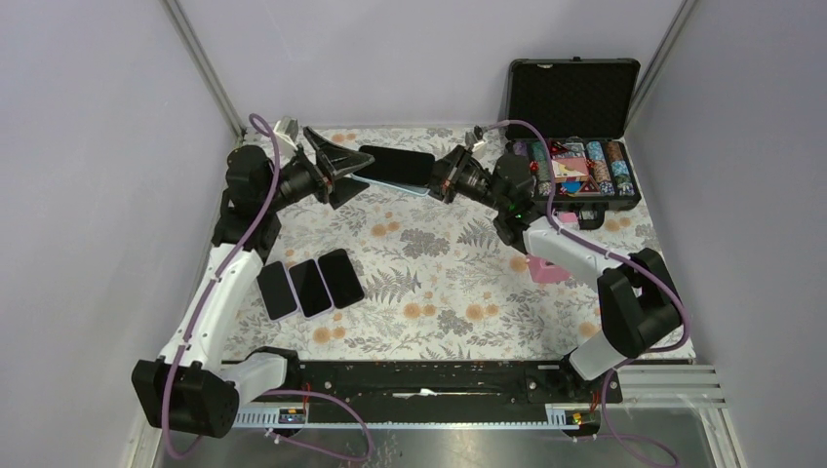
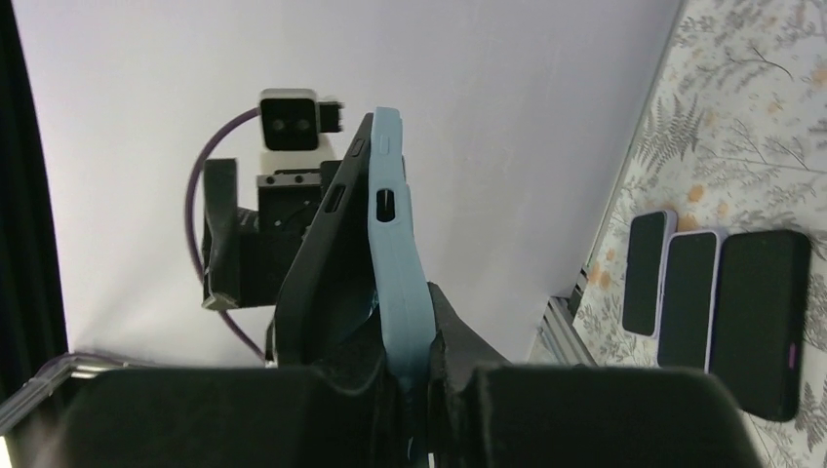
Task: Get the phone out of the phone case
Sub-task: Remove the phone case from the phone.
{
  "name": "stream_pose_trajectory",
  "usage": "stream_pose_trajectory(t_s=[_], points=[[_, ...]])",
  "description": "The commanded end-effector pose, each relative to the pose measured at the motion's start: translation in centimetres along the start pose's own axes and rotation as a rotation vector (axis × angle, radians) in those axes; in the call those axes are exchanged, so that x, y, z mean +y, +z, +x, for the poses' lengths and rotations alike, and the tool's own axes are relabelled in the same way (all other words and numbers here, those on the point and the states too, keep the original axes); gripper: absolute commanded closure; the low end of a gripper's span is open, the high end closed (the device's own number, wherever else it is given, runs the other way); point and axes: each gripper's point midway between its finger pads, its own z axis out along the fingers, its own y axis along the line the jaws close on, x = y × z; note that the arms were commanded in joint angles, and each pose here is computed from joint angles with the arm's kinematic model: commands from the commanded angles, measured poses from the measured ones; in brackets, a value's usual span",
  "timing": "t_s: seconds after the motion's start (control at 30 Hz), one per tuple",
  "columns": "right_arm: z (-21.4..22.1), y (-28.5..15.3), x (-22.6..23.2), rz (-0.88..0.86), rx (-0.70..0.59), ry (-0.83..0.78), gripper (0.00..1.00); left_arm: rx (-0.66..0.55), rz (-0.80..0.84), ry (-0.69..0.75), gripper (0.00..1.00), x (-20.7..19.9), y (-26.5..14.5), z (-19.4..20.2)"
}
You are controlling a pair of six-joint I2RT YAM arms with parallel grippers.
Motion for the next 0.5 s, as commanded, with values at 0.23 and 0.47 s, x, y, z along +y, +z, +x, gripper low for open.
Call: stream_pose_trajectory(t_s=[0.23,0.47], points=[[0.8,-2.9,-1.7,0.243,0.003,-0.079,1.00,-0.222,-0.346,0.650,0.01,0.9,-5.8,-1.8],[1.9,-3.2,-2.8,0.360,0.021,-0.102,1.00,-0.100,-0.201,1.026,0.01,-2.3,-2.8,4.8]])
